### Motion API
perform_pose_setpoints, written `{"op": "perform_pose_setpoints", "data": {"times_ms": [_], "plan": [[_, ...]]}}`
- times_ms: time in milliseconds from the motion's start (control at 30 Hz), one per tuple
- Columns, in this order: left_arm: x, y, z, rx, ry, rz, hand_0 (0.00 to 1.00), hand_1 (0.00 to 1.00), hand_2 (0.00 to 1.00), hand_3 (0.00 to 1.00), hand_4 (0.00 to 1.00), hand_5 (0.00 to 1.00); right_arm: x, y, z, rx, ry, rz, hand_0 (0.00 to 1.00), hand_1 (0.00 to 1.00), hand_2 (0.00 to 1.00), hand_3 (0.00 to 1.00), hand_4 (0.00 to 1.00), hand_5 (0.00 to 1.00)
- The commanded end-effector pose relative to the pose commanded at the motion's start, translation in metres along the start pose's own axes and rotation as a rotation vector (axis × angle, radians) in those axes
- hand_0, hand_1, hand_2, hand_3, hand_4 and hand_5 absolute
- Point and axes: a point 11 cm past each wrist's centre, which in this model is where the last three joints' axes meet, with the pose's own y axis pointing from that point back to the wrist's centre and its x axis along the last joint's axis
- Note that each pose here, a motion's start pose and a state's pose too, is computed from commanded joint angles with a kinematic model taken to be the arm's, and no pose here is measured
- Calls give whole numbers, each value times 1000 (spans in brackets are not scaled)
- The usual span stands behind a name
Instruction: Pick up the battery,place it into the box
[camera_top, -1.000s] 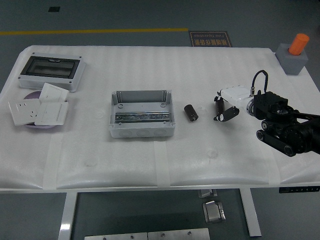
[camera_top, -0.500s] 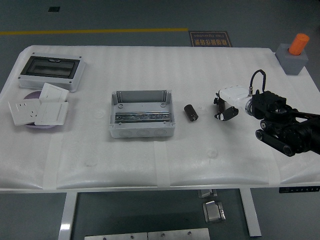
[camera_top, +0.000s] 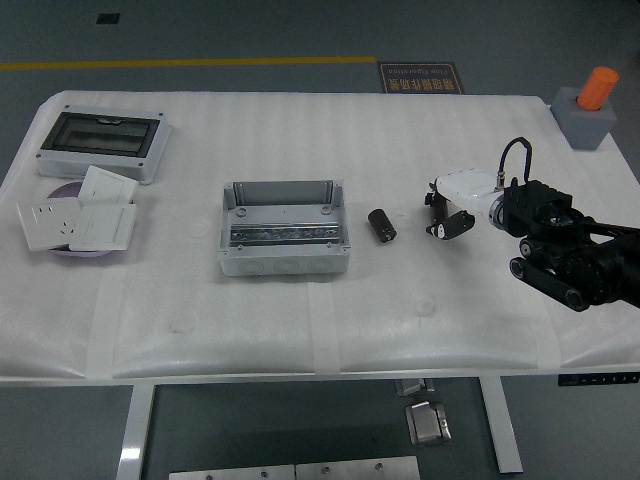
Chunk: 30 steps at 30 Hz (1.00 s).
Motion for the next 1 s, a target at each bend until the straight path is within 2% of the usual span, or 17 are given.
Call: {"op": "perform_pose_setpoints", "data": {"times_ms": [167,400,567,800,900,1000], "plan": [[0,0,0,1,2,0,627,639,476,536,458,192,6,2,-4,14,-18,39,737,724,697,713,323,88],[-1,-1,-3,7,3,0,627,639,478,537,459,190,34,8,-25,73,-81,143,734,721,696,713,335,86],[-2,-2,-5,15,6,-3,627,639,478,537,459,190,50,15,-58,154,-148,223,734,721,696,713,335,86],[-1,-2,-10,32,14,-1,627,639,478,536,459,189,68,28,-127,319,-362,316,730,720,695,712,341,88],[1,-2,-12,38,16,2,627,639,478,536,459,189,69,31,-149,371,-478,334,730,720,695,712,341,88],[2,-2,-12,37,18,3,627,640,479,537,461,190,59,28,-159,379,-527,317,726,718,696,714,358,86]]}}
